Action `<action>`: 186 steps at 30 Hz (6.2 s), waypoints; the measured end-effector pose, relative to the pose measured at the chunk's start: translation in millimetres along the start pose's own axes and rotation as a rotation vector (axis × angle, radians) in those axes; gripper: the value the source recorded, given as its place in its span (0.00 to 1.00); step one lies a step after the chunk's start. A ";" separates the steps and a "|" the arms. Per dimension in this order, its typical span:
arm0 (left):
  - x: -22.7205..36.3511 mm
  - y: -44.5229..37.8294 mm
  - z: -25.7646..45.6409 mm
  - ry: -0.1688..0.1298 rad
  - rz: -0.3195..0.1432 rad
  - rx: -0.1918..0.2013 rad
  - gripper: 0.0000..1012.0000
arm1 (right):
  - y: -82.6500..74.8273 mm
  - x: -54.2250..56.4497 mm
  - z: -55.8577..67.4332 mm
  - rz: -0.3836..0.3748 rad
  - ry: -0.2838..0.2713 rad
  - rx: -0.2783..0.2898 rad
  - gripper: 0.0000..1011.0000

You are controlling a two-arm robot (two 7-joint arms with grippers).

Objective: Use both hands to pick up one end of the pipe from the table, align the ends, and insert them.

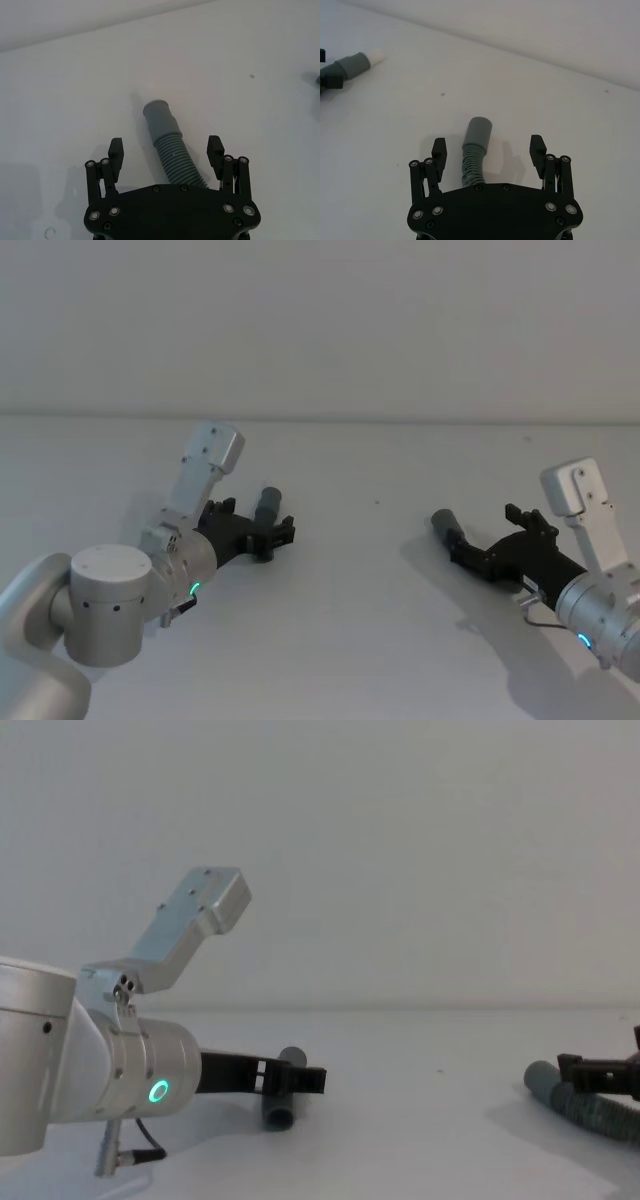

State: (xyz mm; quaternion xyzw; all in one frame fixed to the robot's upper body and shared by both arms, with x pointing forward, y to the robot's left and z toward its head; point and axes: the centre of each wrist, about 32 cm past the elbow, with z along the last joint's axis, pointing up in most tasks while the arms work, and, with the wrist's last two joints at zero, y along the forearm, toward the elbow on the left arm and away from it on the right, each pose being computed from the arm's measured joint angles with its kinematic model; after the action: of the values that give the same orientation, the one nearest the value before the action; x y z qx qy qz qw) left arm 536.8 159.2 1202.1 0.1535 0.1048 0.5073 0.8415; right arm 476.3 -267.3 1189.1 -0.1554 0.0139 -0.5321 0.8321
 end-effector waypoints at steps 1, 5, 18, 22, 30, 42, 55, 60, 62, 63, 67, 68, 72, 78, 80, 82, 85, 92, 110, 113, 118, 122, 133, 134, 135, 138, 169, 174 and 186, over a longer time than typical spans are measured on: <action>-0.1 -0.1 0.1 0.002 -0.001 0.003 0.99 | -0.2 0.6 0.0 0.008 -0.004 -0.005 0.99; -0.1 -0.2 0.1 0.008 -0.003 0.017 0.99 | -0.6 2.1 0.4 0.028 -0.018 -0.018 0.99; -0.1 -1.7 1.8 -0.006 0.001 0.041 0.99 | 0.0 5.4 3.8 0.068 -0.049 -0.076 0.99; -0.1 -2.3 2.7 -0.016 0.004 0.042 0.99 | 0.4 5.6 4.9 0.071 -0.052 -0.087 0.99; 0.1 -3.4 4.2 -0.032 0.008 0.042 0.99 | 1.5 6.2 7.0 0.076 -0.053 -0.110 0.99; 0.4 -4.1 5.3 -0.042 0.010 0.042 0.99 | 2.4 5.2 6.6 0.080 -0.062 -0.121 0.99; 0.3 -4.4 5.4 -0.046 0.011 0.042 0.99 | 5.1 0.7 4.6 0.085 -0.068 -0.133 0.99; 0.4 -4.4 5.6 -0.046 0.012 0.042 0.99 | 6.0 -0.5 4.0 0.086 -0.067 -0.139 0.99; 0.4 -4.4 5.7 -0.047 0.012 0.041 0.99 | 6.4 -1.0 3.9 0.087 -0.066 -0.140 0.99; 0.4 -4.4 5.6 -0.047 0.012 0.041 0.99 | 6.5 -1.1 3.8 0.087 -0.066 -0.141 0.99; 0.5 -4.4 5.8 -0.047 0.012 0.041 0.99 | 6.8 -1.4 3.5 0.087 -0.066 -0.143 0.99; 0.4 -4.5 5.8 -0.047 0.012 0.041 0.99 | 6.9 -1.5 3.5 0.087 -0.066 -0.144 0.99; 0.5 -4.5 5.9 -0.048 0.012 0.041 0.99 | 7.1 -1.8 3.4 0.087 -0.065 -0.146 0.99; 0.5 -4.4 5.9 -0.048 0.012 0.041 0.99 | 7.5 -2.2 3.5 0.088 -0.065 -0.146 0.88; 0.4 -4.5 5.9 -0.048 0.012 0.041 0.99 | 7.5 -2.3 3.4 0.088 -0.065 -0.147 0.84; 0.5 -4.4 5.9 -0.048 0.012 0.041 0.99 | 7.6 -2.4 3.3 0.088 -0.065 -0.147 0.77; 0.5 -4.4 5.9 -0.048 0.012 0.041 0.99 | 7.7 -2.4 3.2 0.088 -0.065 -0.148 0.69; 0.5 -4.4 5.9 -0.048 0.012 0.041 0.99 | 7.8 -2.5 3.1 0.088 -0.065 -0.149 0.49; 0.4 -4.4 5.9 -0.048 0.012 0.041 0.87 | 7.8 -2.6 3.1 0.088 -0.064 -0.149 0.09; 0.4 -4.4 5.9 -0.048 0.012 0.041 0.78 | 7.8 -2.7 3.0 0.088 -0.064 -0.149 0.09; 0.5 -4.4 5.9 -0.048 0.012 0.041 0.65 | 7.8 -2.6 3.1 0.088 -0.064 -0.149 0.08; 0.5 -4.4 5.9 -0.048 0.012 0.041 0.50 | 7.8 -2.7 3.1 0.088 -0.064 -0.149 0.08; 0.5 -4.4 5.9 -0.048 0.012 0.041 0.30 | 7.8 -2.7 3.1 0.088 -0.064 -0.149 0.08; 0.5 -4.4 5.9 -0.047 0.012 0.041 0.30 | 7.8 -2.7 3.1 0.088 -0.064 -0.149 0.08; 0.4 -4.4 5.9 -0.048 0.012 0.041 0.30 | 7.8 -2.6 3.1 0.088 -0.064 -0.149 0.08; 0.4 -4.4 5.9 -0.047 0.012 0.041 0.30 | 7.8 -2.6 3.1 0.088 -0.064 -0.149 0.08; 28.2 -4.9 27.7 -0.274 -0.212 -0.060 0.30 | -12.3 -1.1 6.0 -0.001 -0.206 0.097 0.08; 35.4 -6.0 32.5 -0.346 -0.269 -0.086 0.30 | -18.4 3.7 4.5 -0.010 -0.283 0.149 0.08; 50.6 -9.6 46.5 -0.523 -0.397 -0.136 0.30 | -28.3 19.1 2.3 0.029 -0.480 0.236 0.08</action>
State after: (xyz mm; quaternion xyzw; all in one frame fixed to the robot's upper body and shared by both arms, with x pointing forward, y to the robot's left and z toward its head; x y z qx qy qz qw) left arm 583.6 192.7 1240.9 0.1986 -0.1211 0.2828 0.9306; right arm 460.1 -294.7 1201.8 -0.1787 -0.2438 -0.4659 0.8316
